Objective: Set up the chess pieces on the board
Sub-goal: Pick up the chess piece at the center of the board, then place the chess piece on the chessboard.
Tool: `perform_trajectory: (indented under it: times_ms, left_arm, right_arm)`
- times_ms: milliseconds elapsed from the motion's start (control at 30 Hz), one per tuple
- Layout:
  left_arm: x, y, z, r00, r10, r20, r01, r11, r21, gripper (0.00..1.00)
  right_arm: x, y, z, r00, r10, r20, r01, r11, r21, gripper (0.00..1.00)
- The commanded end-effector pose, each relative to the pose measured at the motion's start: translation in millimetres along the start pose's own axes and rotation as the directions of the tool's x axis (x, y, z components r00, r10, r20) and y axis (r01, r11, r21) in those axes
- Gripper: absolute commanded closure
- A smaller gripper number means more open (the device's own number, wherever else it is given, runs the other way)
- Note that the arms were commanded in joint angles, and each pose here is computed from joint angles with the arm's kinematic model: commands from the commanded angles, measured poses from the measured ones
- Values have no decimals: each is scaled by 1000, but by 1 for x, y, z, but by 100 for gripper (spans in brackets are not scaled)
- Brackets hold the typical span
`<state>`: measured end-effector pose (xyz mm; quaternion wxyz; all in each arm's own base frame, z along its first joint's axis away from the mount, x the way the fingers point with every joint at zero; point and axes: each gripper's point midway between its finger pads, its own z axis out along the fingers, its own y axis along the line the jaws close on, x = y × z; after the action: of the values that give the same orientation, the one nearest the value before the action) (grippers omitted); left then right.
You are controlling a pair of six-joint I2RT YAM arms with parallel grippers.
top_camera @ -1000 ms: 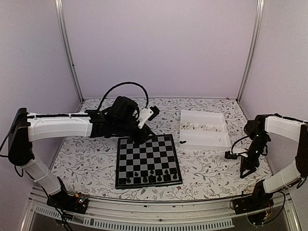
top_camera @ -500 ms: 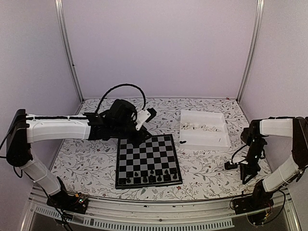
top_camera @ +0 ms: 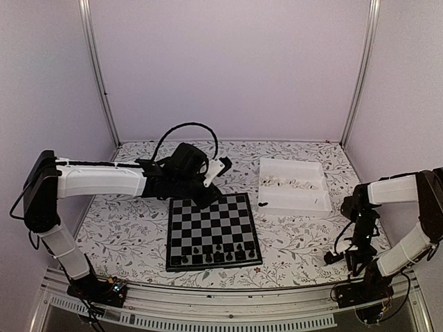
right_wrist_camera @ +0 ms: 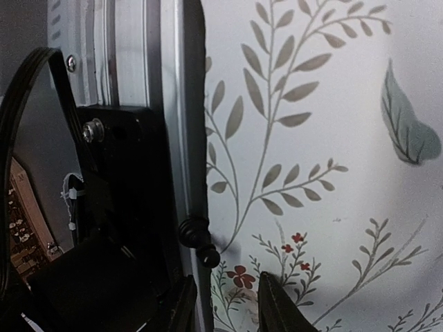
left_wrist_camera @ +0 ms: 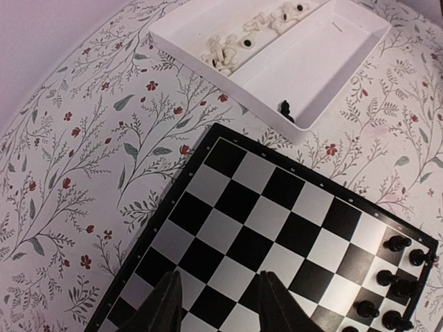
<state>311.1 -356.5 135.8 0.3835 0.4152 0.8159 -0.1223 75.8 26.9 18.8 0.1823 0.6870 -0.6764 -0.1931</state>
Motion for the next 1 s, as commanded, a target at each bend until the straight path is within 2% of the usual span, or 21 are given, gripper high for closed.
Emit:
perform_trajectory:
  times_ms: [0,500,800,967]
  left_arm:
    - [-4,9,5,1000,-15,-19,15,1000,-20,60]
    - [2,6,8,999,-24,-35,24,1000,-11,60]
    - [10,6,4,999,-31,-39,30,999,-14,60]
    - [5,12,-8,1000,-2,-30,1,999,-36,59]
  right_arm:
    - [-10,0,10,996,-90,21,90,996,4,66]
    - [-25,-1,13,990,-135,28,135,991,12,68]
    - [-34,-9,8,994,-107,38,107,994,14,91]
    - [-60,-24,-37,990,-77,122,72,996,51,94]
